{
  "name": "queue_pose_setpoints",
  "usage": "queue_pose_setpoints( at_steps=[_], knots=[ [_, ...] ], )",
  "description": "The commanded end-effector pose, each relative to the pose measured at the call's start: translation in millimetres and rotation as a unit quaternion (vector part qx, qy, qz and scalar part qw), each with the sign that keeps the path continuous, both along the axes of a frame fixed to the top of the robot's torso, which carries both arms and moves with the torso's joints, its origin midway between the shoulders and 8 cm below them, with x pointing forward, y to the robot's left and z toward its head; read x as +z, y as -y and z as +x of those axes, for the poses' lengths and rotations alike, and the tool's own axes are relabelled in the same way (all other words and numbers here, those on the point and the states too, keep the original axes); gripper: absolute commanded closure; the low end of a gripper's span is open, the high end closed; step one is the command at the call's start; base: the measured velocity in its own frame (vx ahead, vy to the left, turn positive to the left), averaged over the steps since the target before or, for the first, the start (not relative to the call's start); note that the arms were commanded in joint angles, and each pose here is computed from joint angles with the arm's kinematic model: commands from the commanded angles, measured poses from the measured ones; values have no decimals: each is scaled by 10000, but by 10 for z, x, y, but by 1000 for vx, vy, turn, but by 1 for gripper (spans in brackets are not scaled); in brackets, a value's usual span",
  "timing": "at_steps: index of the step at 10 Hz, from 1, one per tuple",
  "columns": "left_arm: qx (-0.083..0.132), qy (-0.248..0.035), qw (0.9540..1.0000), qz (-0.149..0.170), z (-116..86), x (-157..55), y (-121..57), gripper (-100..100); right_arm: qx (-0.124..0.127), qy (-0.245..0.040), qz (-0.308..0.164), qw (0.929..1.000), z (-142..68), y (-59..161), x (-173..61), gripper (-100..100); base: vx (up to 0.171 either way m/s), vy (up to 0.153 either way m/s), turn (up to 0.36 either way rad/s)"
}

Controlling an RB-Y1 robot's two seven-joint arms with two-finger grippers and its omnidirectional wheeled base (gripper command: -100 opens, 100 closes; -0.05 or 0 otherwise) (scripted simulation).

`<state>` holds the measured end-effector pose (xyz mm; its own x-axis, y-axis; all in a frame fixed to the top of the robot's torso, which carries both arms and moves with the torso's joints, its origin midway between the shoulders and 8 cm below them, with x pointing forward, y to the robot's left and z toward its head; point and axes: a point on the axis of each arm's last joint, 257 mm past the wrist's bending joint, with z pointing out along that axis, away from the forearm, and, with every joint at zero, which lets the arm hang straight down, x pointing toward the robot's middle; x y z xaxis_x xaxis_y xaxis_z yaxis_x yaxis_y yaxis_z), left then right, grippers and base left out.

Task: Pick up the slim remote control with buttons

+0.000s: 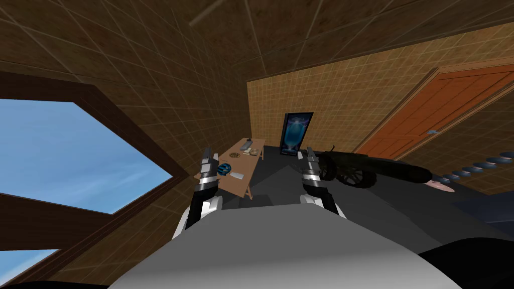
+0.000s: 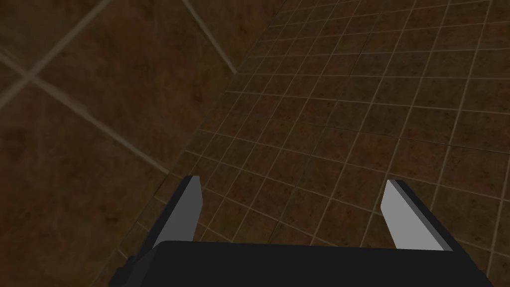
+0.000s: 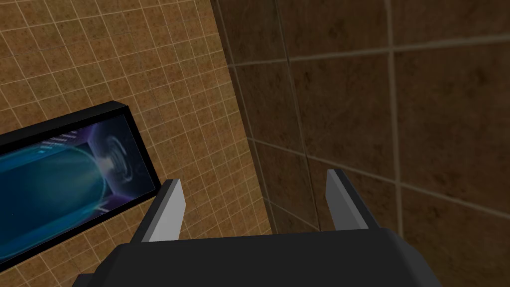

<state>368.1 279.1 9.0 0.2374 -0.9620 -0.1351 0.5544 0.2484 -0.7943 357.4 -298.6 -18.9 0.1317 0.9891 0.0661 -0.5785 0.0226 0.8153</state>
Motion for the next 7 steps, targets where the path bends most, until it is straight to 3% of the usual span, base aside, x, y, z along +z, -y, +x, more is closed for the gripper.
queue_pose_setpoints(
  at_steps=[1, 5, 6, 7],
  knots=[
    [-77, -140, 9998, 73, 48, -88, 2, -100, 0, 0, 0, 10000, 0, 0, 0, 0, -48, -12, -30],
    [-267, -893, 9955, 147, 288, -594, -109, -100, 1, 1, 1, 10000, 1, -1, 1, 0, -95, -54, -88],
    [-271, -904, 9954, 158, 291, -603, -109, -100, 1, 1, 1, 10000, 1, -1, 1, 0, -54, -46, -39],
    [-292, -1180, 9925, 143, 366, -798, -176, -100, 0, 0, 1, 10000, 0, 0, 0, 0, -41, -42, -98]
  ],
)
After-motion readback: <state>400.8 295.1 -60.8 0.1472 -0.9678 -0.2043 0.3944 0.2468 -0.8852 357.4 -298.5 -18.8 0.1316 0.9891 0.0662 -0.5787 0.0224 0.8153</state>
